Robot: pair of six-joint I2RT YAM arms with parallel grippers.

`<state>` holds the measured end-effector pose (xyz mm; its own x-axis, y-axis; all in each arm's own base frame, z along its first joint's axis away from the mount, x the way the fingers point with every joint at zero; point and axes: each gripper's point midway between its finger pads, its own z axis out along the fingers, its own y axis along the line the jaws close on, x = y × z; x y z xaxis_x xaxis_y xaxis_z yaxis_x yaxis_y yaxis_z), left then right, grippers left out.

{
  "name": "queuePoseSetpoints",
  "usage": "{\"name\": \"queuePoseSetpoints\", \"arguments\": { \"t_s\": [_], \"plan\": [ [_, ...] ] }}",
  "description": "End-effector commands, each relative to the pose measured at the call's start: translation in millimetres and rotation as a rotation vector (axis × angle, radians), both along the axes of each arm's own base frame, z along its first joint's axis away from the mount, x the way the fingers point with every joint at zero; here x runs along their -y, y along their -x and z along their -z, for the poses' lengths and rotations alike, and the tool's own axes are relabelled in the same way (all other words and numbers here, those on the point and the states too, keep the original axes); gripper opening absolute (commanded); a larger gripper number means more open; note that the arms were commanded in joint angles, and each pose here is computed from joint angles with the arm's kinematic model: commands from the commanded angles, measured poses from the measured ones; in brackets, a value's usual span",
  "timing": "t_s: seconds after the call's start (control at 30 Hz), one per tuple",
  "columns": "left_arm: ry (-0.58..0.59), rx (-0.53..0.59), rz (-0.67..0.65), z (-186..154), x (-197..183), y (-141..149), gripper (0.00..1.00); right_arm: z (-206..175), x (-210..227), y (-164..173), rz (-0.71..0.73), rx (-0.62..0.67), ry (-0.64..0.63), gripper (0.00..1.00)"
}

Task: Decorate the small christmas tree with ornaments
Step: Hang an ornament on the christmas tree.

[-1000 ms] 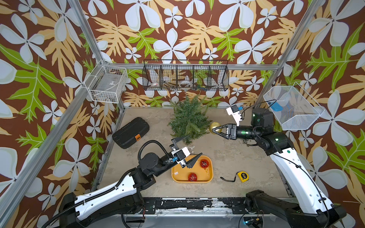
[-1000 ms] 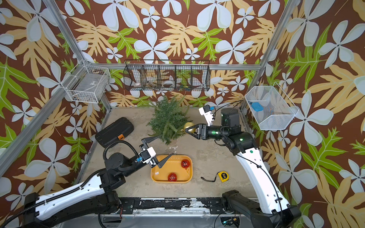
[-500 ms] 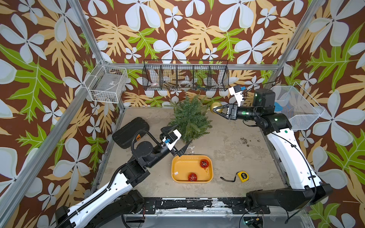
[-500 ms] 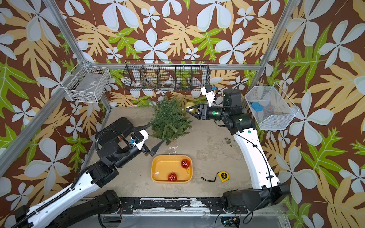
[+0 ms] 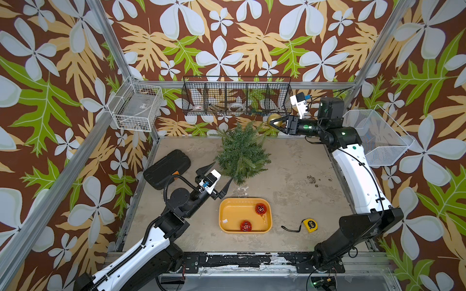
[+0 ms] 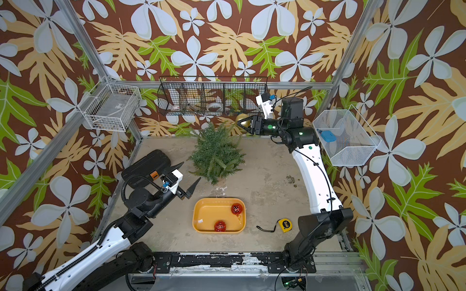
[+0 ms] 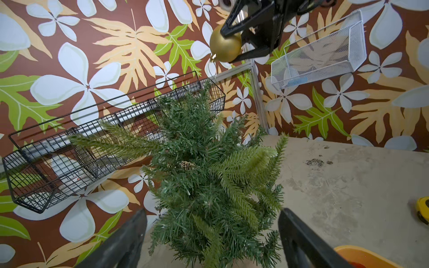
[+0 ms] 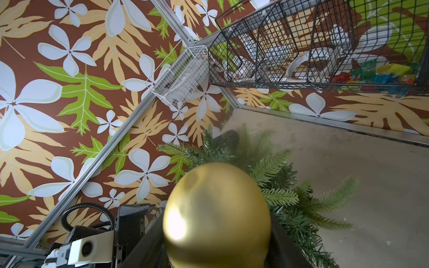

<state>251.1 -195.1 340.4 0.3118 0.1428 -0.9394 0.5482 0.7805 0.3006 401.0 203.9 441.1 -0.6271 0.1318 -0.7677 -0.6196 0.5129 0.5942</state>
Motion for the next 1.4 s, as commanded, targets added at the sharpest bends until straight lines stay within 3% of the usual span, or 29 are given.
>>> {"name": "queuePoseSetpoints", "arguments": {
  "t_s": [0.0, 0.33, 0.6, 1.13, 1.37],
  "plan": [
    [0.102, 0.054, 0.003, -19, -8, 8, 0.89, 2, -2, -3, -0.013, 0.009, 0.004, 0.47],
    [0.087, 0.056, 0.032, -12, -4, 12, 0.89, 2, -1, 19, -0.038, 0.004, 0.022, 0.45],
    [0.076, 0.043, 0.046, -9, -1, 11, 0.89, 6, -32, 31, -0.134, -0.014, 0.013, 0.45],
    [0.065, 0.05, 0.034, -8, -2, 11, 0.89, 11, -30, 8, -0.053, -0.008, 0.067, 0.44],
    [0.064, 0.05, 0.037, -8, -2, 11, 0.88, 4, -24, 19, -0.042, 0.014, 0.075, 0.44]
  ]
}}
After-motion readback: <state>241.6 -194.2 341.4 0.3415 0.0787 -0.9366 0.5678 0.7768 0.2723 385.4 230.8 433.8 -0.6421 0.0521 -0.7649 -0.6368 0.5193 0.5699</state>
